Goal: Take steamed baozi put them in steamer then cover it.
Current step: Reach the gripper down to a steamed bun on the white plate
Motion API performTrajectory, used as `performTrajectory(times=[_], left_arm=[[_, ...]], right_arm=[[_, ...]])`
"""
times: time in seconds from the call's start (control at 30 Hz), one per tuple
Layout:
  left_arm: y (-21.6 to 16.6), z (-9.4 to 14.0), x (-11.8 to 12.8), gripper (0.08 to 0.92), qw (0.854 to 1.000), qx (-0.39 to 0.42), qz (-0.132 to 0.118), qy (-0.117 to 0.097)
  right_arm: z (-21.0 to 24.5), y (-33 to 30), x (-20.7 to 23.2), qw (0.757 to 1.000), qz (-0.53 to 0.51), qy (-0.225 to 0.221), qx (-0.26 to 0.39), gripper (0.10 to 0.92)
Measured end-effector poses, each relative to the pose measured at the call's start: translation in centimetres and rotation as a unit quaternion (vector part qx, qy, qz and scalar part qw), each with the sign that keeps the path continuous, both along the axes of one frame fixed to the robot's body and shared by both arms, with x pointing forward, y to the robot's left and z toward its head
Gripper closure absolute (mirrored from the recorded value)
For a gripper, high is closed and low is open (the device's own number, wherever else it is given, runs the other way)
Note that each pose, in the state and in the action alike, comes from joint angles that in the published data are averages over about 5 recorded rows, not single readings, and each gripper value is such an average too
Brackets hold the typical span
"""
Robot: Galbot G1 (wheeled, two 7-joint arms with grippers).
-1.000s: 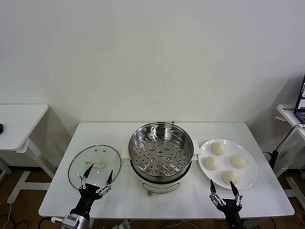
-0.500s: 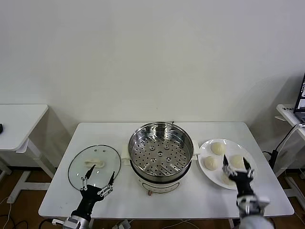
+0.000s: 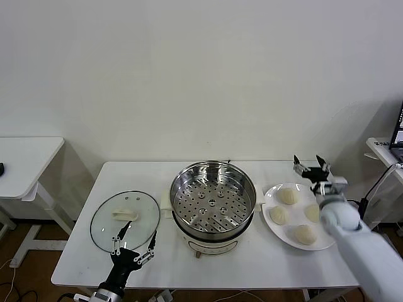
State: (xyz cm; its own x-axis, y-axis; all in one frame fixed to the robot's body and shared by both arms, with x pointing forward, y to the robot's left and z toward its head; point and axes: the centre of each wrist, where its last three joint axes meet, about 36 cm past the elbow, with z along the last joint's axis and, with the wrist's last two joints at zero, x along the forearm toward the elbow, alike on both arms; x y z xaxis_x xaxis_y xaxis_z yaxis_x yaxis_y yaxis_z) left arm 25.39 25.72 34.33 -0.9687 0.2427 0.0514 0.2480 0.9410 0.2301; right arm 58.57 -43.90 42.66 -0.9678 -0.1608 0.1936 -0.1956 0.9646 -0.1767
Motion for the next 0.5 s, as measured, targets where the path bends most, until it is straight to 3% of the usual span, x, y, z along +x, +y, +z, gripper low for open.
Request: performTrajectory(times=[0.13, 0.23, 0.33, 0.5], left_arm=[[0.0, 0.2, -0.1, 0.177, 1.000, 0.000, 0.000, -0.002], [-0.1, 0.3, -0.2, 0.177, 1.000, 0.000, 0.001, -0.003], [-0.2, 0.3, -0.3, 0.177, 1.000, -0.001, 0.003, -0.003], [-0.4, 0.3, -0.4, 0.177, 1.000, -0.004, 0.008, 0.000]], right_arm=[[2.0, -2.4, 3.0, 0.991, 0.107, 0.043, -0.072, 0.200], [3.8, -4.1, 5.0, 0.970, 0.187, 0.079, -0.133, 0.200], [5.6, -5.1, 6.7, 0.937, 0.264, 0.125, -0.192, 0.200], [7.7, -5.1, 8.8, 0.861, 0.372, 0.214, -0.273, 0.200]])
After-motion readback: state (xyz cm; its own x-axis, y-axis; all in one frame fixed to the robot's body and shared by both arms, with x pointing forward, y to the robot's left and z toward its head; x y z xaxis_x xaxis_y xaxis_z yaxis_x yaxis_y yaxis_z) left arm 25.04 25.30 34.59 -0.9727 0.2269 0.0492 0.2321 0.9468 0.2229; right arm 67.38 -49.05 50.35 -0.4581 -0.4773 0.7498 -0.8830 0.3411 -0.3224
